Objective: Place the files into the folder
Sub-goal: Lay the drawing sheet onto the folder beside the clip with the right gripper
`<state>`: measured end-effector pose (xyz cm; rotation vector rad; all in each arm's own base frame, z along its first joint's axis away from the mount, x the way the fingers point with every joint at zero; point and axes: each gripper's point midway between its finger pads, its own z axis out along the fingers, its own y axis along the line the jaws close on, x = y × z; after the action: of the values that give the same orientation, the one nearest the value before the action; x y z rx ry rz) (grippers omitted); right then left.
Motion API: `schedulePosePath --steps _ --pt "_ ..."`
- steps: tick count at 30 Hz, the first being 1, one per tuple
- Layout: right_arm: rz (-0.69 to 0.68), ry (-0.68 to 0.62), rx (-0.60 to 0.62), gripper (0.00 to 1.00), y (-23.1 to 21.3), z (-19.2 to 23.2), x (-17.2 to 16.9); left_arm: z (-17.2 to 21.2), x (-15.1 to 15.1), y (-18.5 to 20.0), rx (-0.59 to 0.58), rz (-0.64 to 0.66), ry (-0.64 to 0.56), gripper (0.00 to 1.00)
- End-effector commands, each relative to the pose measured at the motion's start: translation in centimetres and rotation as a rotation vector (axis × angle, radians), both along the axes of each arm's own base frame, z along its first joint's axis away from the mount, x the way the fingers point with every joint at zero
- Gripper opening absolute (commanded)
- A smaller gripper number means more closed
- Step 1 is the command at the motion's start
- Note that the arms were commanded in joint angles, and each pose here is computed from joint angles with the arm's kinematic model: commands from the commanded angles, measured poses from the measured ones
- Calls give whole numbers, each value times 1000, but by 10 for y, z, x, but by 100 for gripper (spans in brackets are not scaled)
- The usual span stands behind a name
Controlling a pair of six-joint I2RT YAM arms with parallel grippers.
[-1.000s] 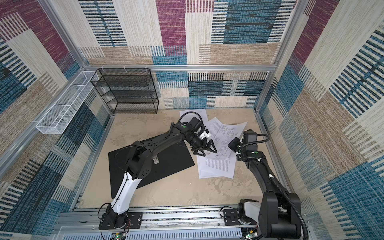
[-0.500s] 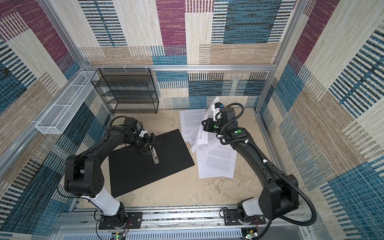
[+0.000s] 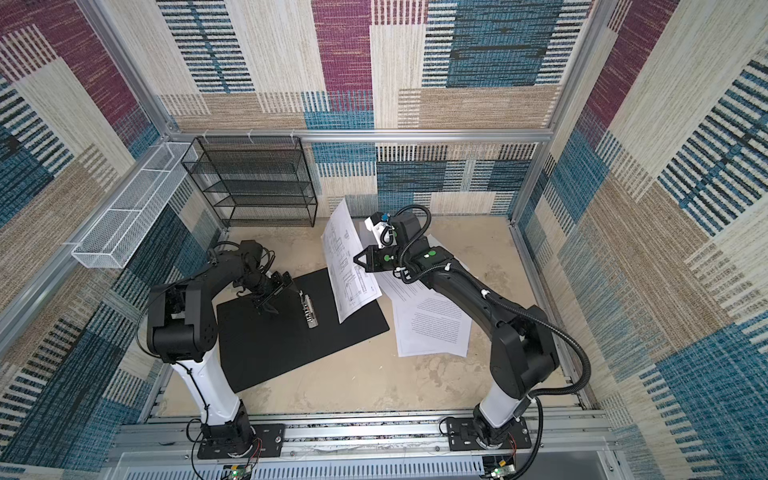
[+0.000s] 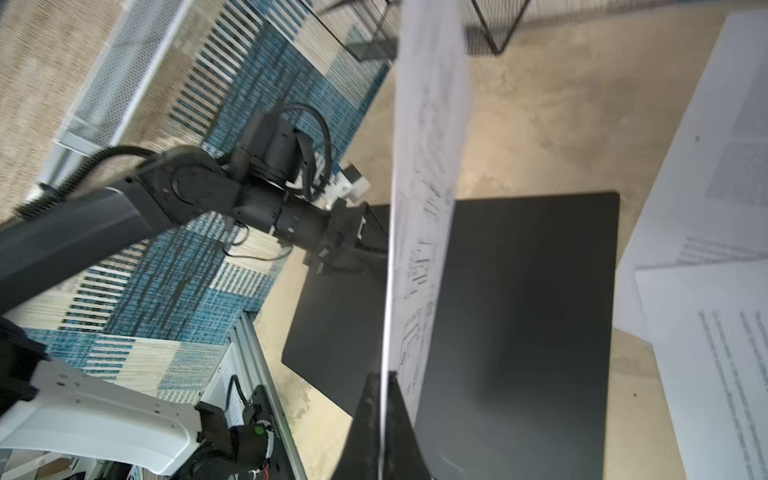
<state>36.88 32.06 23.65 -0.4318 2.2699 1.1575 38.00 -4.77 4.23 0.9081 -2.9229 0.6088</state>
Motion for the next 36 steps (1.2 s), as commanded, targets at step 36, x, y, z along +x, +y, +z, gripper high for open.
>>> schedulePosePath --steps 36 --pt "-51 308 -190 0 18 -182 29 -24 -6 2 45 -61 74 94"
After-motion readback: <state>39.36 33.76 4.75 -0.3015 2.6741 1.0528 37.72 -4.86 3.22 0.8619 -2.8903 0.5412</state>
